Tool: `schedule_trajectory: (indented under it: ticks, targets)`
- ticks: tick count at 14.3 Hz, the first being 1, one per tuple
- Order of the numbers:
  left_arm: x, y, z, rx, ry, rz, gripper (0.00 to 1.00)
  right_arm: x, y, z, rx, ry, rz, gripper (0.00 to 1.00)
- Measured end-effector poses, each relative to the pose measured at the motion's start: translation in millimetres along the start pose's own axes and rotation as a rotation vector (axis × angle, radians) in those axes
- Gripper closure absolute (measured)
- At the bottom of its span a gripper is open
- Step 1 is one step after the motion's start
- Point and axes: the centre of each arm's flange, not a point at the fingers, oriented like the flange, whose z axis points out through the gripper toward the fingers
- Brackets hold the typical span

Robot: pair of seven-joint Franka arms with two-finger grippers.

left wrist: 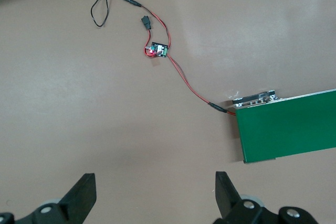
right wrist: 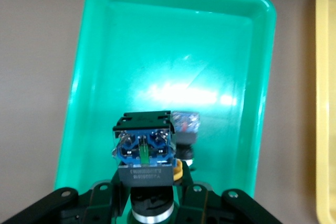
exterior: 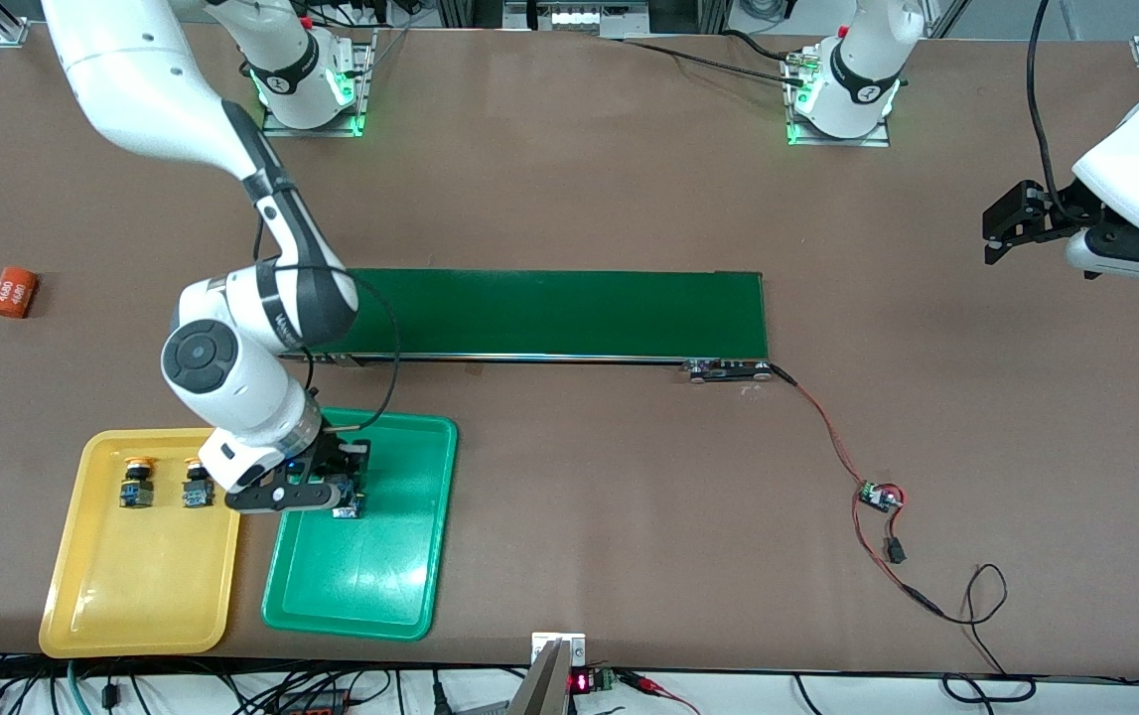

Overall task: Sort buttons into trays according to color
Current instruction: 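Lower the button into the green tray and open the right gripper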

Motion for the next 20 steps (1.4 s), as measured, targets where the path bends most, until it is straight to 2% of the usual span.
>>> schedule_trajectory:
  ticks: [4, 9, 17, 20]
  targets:
    - [0, 0, 0, 0.0, -0.001, -0.002, 0.0, 2, 19, 24, 0.002, 0.009, -0.005, 0.6]
    - [0, 1, 0, 0.0, -0.002, 0.001, 0.0, 5, 16, 53, 0.018, 0.049, -0.006, 0.6]
    - [0, 1, 0, 0.0, -0.002, 0.001, 0.0, -5, -29, 87, 0.047, 0.073, -0.051, 0.6]
    - [0, 1, 0, 0.0, -0.002, 0.001, 0.0, -12, -38, 103, 0.049, 0.073, -0.065, 0.37]
